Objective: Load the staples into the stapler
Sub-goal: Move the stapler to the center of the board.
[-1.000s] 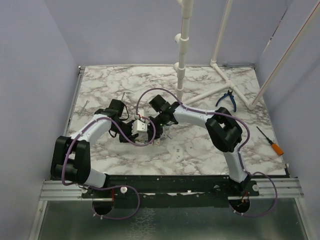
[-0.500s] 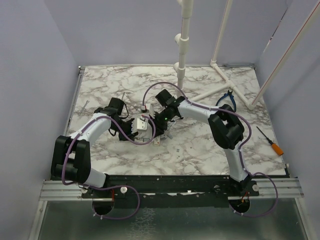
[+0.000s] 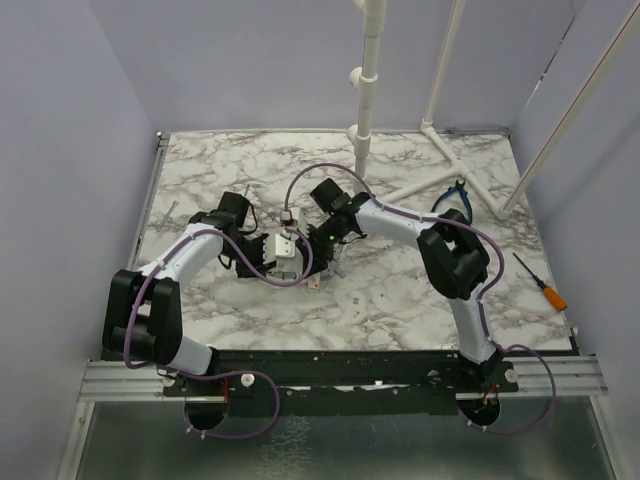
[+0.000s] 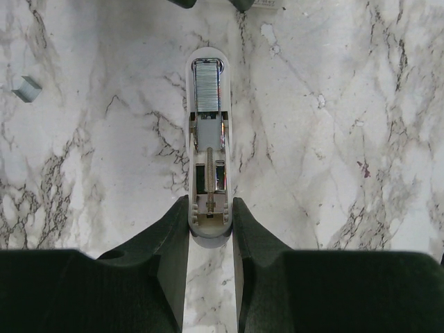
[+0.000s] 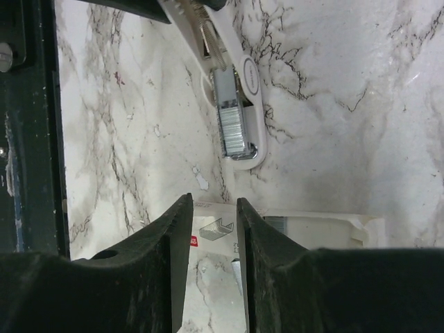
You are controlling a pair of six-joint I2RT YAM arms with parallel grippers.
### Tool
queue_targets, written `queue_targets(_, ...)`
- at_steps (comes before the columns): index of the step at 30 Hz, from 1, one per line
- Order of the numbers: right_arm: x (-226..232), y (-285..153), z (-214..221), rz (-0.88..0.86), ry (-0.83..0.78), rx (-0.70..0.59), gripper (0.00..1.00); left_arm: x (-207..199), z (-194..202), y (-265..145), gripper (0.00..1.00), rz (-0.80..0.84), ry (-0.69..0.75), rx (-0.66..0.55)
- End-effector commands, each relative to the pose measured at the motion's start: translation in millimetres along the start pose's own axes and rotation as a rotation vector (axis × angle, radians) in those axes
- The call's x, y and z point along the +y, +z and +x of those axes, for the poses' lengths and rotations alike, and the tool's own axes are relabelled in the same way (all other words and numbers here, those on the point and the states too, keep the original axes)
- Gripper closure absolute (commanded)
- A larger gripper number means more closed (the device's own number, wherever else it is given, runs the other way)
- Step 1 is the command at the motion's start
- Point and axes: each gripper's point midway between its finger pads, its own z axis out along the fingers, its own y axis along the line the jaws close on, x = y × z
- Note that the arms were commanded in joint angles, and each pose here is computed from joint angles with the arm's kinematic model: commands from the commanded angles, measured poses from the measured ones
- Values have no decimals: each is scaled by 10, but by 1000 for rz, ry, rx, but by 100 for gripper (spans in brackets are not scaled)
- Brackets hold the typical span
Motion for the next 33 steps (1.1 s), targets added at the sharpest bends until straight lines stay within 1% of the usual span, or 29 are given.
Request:
queue_targets(1, 124, -271, -272, -12, -69, -66, 64, 144, -2, -71, 100, -42, 4, 39)
queue_targets(3, 125, -346, -315, -9, -76, -82, 63, 187, 26, -62, 98, -55, 0, 53)
queue_targets(8, 113, -525, -382, 2, -83, -114, 63, 277, 74, -25, 97, -74, -21, 74)
queue_targets(12, -14, -694, -319, 48, -60, -122, 62, 371, 55, -22, 95, -113, -39, 68)
queue_targets(18, -197, -984, -134, 150, -42, -121, 61, 486, 33, -42, 83, -165, -57, 64)
queue_targets(21, -251, -1062, -18, 199, -44, -104, 60, 490, 29, -46, 75, -166, -61, 63)
queue_targets(26, -312, -1153, 147, 238, -22, -100, 60, 485, 25, -61, 64, -171, -52, 63)
queue_targets(31, -283, -1180, 280, 249, -21, -92, 61, 485, 30, -66, 56, -173, -45, 66)
queue_targets(33, -246, -1171, 349, 251, -27, -87, 61, 498, 15, -75, 54, -176, -44, 62)
